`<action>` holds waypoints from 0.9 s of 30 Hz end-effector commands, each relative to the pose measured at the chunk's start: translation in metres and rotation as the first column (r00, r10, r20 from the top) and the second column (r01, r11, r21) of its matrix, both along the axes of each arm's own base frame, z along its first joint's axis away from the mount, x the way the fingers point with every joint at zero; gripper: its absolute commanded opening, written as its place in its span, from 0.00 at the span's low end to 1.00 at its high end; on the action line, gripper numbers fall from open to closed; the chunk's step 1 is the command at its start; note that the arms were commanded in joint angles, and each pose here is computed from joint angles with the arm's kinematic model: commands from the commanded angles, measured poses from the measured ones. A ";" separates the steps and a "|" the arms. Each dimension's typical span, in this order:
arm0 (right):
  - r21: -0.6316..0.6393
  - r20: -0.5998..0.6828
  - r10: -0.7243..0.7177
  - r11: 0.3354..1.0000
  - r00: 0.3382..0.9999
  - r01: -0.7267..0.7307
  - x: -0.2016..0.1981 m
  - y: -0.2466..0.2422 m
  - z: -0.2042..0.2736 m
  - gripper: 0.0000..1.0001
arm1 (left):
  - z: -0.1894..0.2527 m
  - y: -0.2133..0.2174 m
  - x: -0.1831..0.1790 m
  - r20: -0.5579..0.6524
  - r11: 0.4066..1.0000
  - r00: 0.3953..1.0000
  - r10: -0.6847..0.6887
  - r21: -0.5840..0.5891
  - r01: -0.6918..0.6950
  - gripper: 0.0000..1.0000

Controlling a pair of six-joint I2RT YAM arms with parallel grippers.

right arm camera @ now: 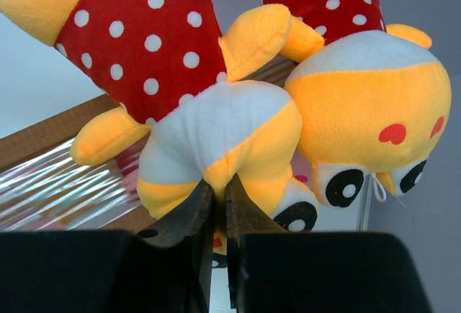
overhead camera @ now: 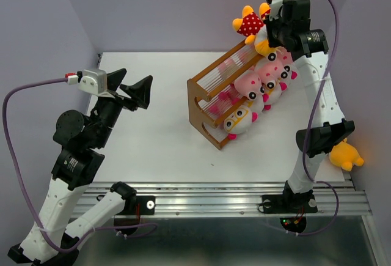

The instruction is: Place and organize the stuffed toys onto the shelf

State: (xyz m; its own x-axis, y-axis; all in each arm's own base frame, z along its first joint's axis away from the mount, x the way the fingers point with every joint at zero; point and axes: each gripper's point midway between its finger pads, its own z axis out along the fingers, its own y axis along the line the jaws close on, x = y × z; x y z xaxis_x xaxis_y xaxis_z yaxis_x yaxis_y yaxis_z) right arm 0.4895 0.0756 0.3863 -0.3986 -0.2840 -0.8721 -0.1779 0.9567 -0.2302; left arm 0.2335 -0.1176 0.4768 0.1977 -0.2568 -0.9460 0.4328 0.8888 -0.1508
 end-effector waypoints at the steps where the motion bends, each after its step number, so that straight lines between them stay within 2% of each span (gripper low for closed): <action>1: 0.023 0.060 -0.014 1.000 0.998 0.013 -0.007 -0.008 0.023 0.08 | 0.013 0.004 -0.005 0.048 0.999 0.999 0.006 -0.037 -0.004 0.91; 5: 0.034 0.093 -0.026 0.999 0.995 0.023 -0.008 -0.009 0.035 0.05 | 0.013 0.006 -0.007 0.047 0.999 0.999 0.009 -0.043 -0.007 0.91; 22: 0.009 0.102 -0.043 0.999 0.994 0.042 -0.021 -0.020 0.040 0.06 | 0.018 0.003 -0.006 0.057 0.999 0.998 -0.002 -0.053 0.005 0.92; 25: 0.009 0.090 -0.048 0.999 0.995 0.047 -0.020 -0.024 0.035 0.10 | 0.018 0.003 -0.006 0.057 0.999 0.998 -0.003 -0.052 0.006 0.92; 27: 0.013 0.083 -0.044 0.999 0.996 0.043 -0.019 -0.022 0.033 0.17 | 0.018 0.003 -0.006 0.057 0.999 0.998 -0.003 -0.051 0.006 0.92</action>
